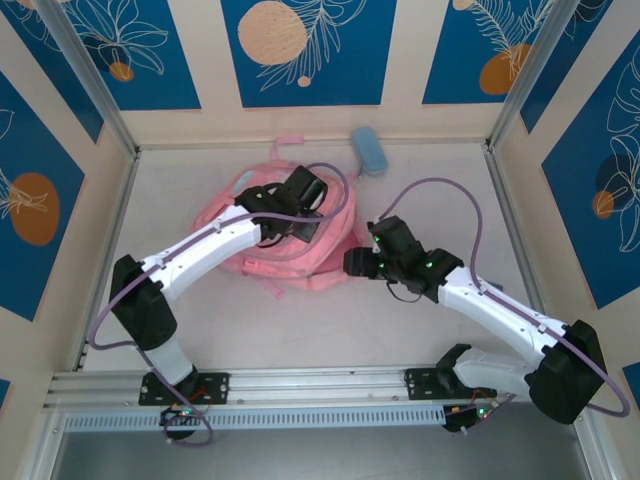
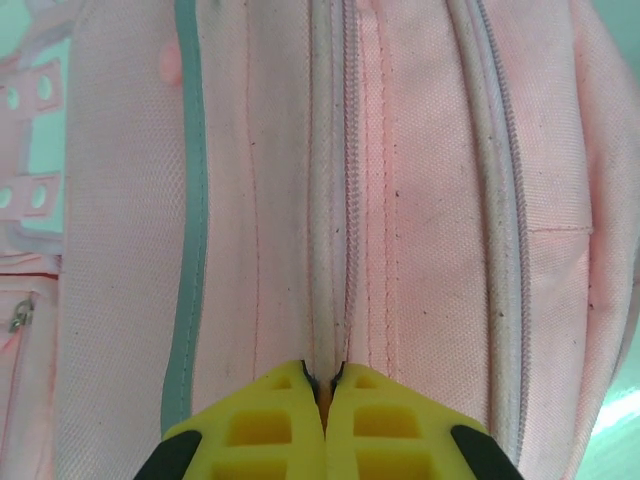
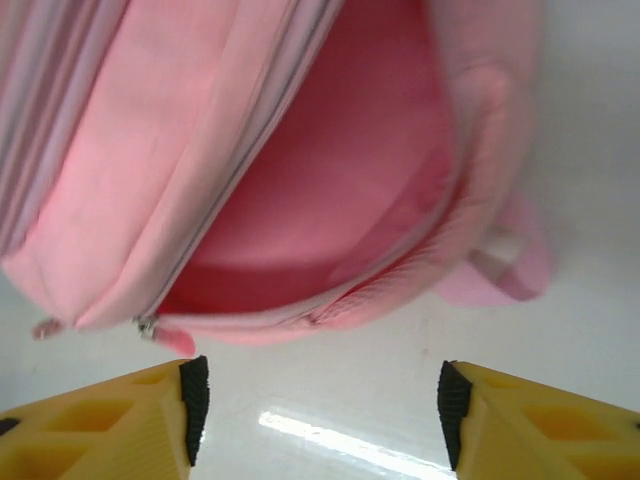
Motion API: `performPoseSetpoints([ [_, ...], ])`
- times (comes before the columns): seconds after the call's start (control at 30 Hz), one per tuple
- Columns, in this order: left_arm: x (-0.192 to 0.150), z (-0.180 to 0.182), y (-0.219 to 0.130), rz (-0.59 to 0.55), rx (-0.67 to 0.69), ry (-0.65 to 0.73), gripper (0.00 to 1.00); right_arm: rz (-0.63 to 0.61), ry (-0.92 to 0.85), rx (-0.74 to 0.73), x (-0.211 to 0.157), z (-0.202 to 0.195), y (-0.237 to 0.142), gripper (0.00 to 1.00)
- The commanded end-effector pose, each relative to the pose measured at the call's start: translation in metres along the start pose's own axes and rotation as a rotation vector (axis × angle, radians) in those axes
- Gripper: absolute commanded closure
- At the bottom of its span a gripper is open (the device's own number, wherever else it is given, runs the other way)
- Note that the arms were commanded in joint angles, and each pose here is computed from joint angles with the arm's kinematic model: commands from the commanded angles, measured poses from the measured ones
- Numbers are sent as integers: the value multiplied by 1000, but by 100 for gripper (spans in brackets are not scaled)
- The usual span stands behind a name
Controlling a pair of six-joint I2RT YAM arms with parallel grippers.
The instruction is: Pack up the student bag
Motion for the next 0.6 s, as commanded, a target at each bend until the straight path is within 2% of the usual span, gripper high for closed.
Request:
performPoseSetpoints([
  [0.0,39,13,-33,-161,1,-77,100,-30,-177,51,-12,17,12,41],
  [0.23,46,15,-37,-176,-15,-90,100,25,-304,142,-46,54,41,46],
  [0.57,47,16,-34,-166,-23,-100,100,-63,-290,153,-54,74,78,60],
])
Point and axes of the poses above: each hand's point on the last joint's axis, 136 mm out from that joint toward the fingers, its own y axis out along the fingers, its own z axis along the line the jaws close on, x = y × z, the point moved 1 cm from there along -y, back along the fingers, and after that the axes turned 12 degrees about y, right-handed, at the moved point
